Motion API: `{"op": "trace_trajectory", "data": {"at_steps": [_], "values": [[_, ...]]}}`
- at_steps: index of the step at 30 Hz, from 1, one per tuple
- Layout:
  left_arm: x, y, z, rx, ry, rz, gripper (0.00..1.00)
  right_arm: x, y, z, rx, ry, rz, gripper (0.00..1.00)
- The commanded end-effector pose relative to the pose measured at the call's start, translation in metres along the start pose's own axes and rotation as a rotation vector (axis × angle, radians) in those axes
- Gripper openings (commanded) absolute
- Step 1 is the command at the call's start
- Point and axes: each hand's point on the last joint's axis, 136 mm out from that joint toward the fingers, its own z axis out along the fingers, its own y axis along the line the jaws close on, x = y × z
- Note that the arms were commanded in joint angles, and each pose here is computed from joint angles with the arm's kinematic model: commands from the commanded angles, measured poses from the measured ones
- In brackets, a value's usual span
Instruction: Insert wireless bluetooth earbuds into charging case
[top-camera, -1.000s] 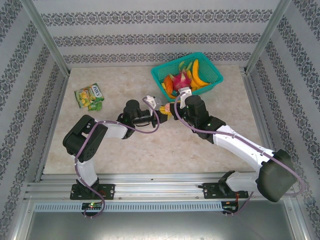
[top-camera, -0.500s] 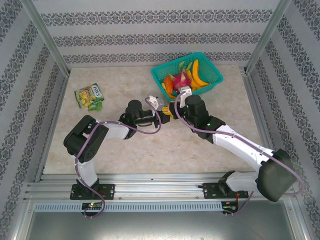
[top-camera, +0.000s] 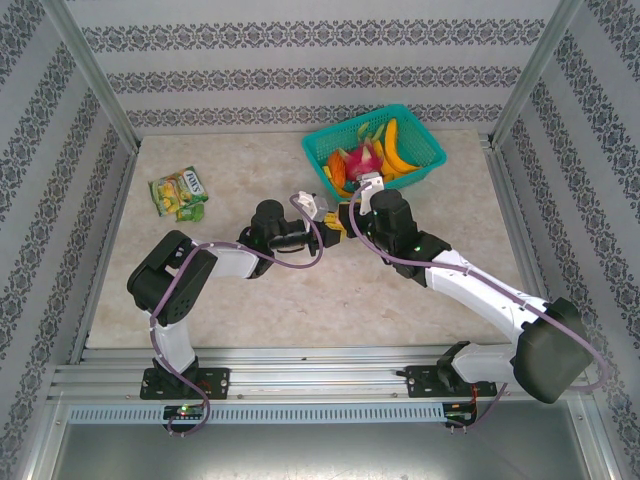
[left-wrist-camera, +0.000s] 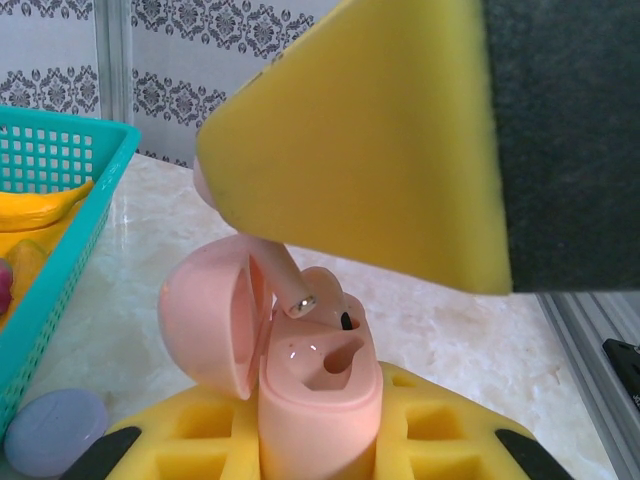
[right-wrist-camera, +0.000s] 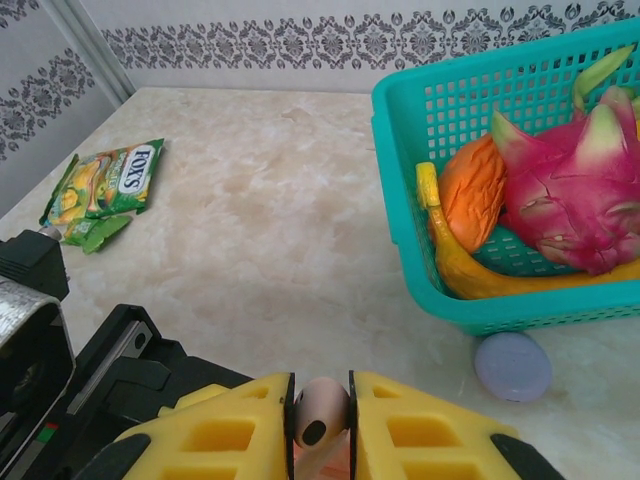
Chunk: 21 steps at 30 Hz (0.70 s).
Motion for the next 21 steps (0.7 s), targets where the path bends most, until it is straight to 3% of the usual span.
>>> {"op": "trace_trajectory", "data": {"at_steps": [1,21], "values": [[-0.024,-0.008,0.003,0.015,-0.056,0.058,0.00,-0.009,-0.003,-0.007,0.000,-0.038,0.022,0.22],[-0.035,-0.010,0.002,0.016,-0.074,0.065,0.00,0.000,-0.006,-0.003,0.000,-0.014,0.029,0.21]]}}
